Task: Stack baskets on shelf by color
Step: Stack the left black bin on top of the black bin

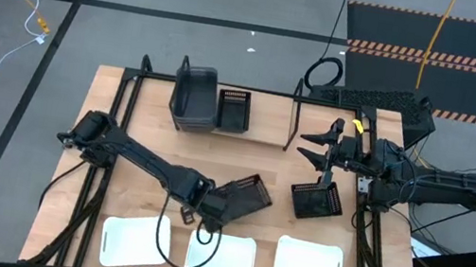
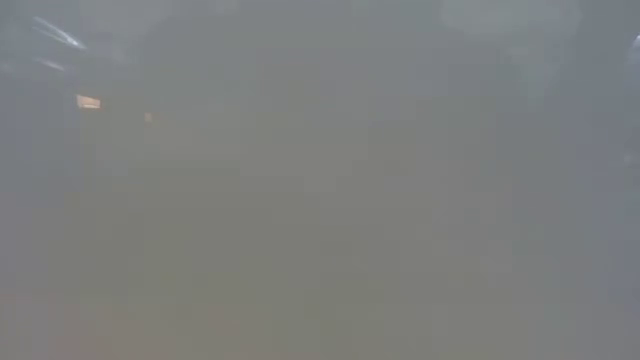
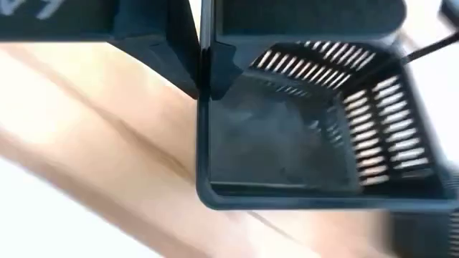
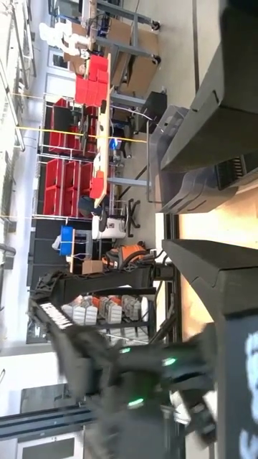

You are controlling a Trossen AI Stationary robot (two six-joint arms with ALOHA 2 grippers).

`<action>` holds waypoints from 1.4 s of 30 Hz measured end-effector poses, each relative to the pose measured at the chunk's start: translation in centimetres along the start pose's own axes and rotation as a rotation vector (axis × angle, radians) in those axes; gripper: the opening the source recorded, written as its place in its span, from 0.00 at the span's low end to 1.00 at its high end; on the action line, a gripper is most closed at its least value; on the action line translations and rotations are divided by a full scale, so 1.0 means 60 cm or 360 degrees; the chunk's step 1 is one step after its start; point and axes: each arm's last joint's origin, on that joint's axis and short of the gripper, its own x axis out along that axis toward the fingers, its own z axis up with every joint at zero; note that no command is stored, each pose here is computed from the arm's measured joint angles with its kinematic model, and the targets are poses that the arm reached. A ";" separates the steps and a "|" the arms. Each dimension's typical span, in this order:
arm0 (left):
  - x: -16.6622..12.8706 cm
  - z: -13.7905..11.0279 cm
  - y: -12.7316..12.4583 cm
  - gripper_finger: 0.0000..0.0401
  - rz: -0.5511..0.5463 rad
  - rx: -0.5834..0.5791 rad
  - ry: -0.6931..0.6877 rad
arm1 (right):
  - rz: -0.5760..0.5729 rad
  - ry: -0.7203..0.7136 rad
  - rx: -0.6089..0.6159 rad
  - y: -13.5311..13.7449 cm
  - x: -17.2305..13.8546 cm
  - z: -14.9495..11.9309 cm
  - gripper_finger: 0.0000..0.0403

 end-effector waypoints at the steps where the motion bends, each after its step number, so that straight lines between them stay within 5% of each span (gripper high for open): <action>1: -0.019 0.005 0.010 0.03 0.0040 -0.0093 -0.0048 | 0.0000 0.0000 0.0000 0.000 0.000 0.000 0.39; 5: -0.103 0.006 0.059 0.04 0.0259 -0.0472 -0.0210 | 0.0000 -0.0003 0.0001 0.000 0.000 0.000 0.39; 10: -0.178 -0.053 0.121 0.04 0.0586 -0.1053 -0.0225 | -0.0001 -0.0018 0.0021 0.000 0.000 0.002 0.39; 18: -0.162 -0.196 0.215 0.03 0.0697 -0.1733 -0.0157 | -0.0001 -0.0027 0.0030 0.000 0.000 0.003 0.39; 28: -0.079 -0.311 0.255 0.05 0.0523 -0.1990 0.0123 | -0.0002 -0.0012 -0.0031 0.000 0.000 0.001 0.39; 36: -0.065 -0.310 0.246 0.02 0.0423 -0.1920 0.0211 | -0.0009 -0.0020 -0.0051 -0.001 0.000 0.002 0.39; 42: -0.046 -0.305 0.235 0.09 0.0319 -0.1858 0.0324 | -0.0009 -0.0025 -0.0037 -0.001 0.000 0.003 0.39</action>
